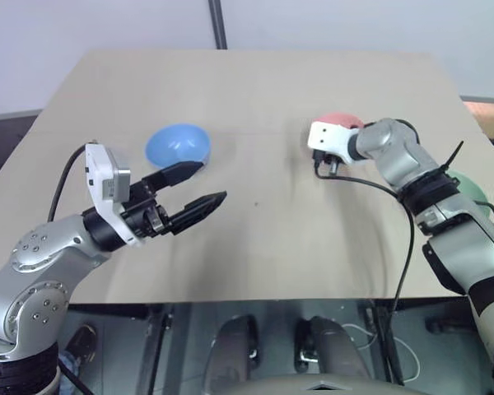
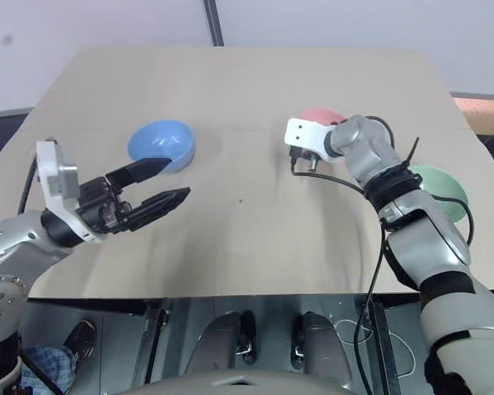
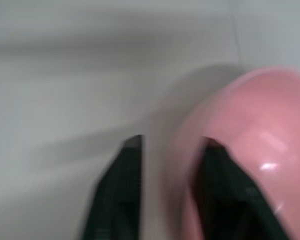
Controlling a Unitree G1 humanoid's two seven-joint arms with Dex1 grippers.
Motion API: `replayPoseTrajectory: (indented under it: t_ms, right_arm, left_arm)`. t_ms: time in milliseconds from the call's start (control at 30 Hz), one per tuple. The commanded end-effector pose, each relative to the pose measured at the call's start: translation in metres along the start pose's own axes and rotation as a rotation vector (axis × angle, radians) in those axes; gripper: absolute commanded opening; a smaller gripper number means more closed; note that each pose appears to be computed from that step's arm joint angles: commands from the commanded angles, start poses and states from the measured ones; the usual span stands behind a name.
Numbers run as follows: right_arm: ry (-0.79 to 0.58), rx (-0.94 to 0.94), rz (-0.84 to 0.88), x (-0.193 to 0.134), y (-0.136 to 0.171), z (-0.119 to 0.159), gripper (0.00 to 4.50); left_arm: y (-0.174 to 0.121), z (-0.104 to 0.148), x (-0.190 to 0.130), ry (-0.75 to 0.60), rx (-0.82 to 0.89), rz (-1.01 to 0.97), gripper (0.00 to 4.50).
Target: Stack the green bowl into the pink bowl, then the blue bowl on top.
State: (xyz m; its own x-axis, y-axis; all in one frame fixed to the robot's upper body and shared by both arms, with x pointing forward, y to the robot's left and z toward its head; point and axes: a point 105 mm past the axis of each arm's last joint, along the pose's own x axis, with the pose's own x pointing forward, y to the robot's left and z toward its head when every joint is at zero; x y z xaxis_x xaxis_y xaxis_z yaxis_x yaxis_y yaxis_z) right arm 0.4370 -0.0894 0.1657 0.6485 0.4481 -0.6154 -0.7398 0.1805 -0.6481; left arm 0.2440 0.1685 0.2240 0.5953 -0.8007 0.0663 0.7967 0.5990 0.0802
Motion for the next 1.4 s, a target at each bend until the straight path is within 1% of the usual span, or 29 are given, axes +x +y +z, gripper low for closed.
replayPoseTrajectory:
  t_ms: [33,133,200,333,533,733,833,867,900,1000,1133,1167,1200,1300,1400]
  right_arm:
    - [-0.034,-0.028,-0.025,-0.01,-0.012,0.011,0.06]
    - [-0.041,-0.035,-0.023,-0.013,-0.011,0.015,0.06]
    - [-0.11,-0.061,0.021,-0.023,-0.002,0.034,0.06]
    - [-0.228,-0.081,0.129,-0.045,0.036,0.071,0.06]
    - [-0.251,0.074,0.149,-0.052,0.08,0.11,0.06]
    - [-0.268,0.135,0.194,-0.044,0.112,0.129,0.06]
    - [-0.27,0.156,0.203,-0.04,0.119,0.132,0.06]
    - [-0.27,0.151,0.201,-0.039,0.12,0.131,0.66]
    - [-0.27,0.149,0.2,-0.038,0.121,0.131,0.66]
    - [-0.27,0.154,0.2,-0.039,0.12,0.129,1.71]
    - [-0.275,0.183,0.192,-0.042,0.114,0.127,3.71]
    - [-0.278,0.197,0.191,-0.043,0.113,0.126,4.29]
    - [-0.29,0.217,0.191,-0.044,0.111,0.126,4.47]
    - [-0.324,0.321,0.228,-0.061,0.102,0.123,4.47]
    - [-0.327,0.395,0.203,-0.081,0.085,0.114,4.47]
  left_arm:
    - [-0.006,0.006,0.002,-0.007,0.035,-0.015,4.01]
    - [-0.006,0.006,0.002,-0.006,0.032,-0.016,4.01]
    - [-0.006,0.006,0.003,-0.005,0.031,-0.019,4.01]
    - [-0.004,0.004,0.003,0.011,0.031,-0.019,4.01]
    - [-0.006,0.0,0.008,0.019,0.018,-0.044,4.01]
    - [-0.006,0.0,0.01,0.021,0.017,-0.053,4.01]
    - [-0.005,-0.001,0.009,0.028,0.015,-0.05,4.01]
    - [-0.006,-0.001,0.009,0.029,0.014,-0.05,4.01]
    - [-0.006,-0.002,0.009,0.03,0.013,-0.051,4.01]
    - [-0.007,-0.003,0.009,0.032,0.008,-0.055,4.01]
    - [-0.007,-0.003,0.009,0.036,0.008,-0.059,4.01]
    - [-0.007,-0.003,0.009,0.036,0.008,-0.059,4.01]
    - [-0.007,-0.003,0.01,0.036,0.008,-0.061,4.01]
    - [-0.007,-0.004,0.01,0.039,0.009,-0.061,4.01]
    - [-0.007,-0.006,0.009,0.045,0.01,-0.057,4.01]
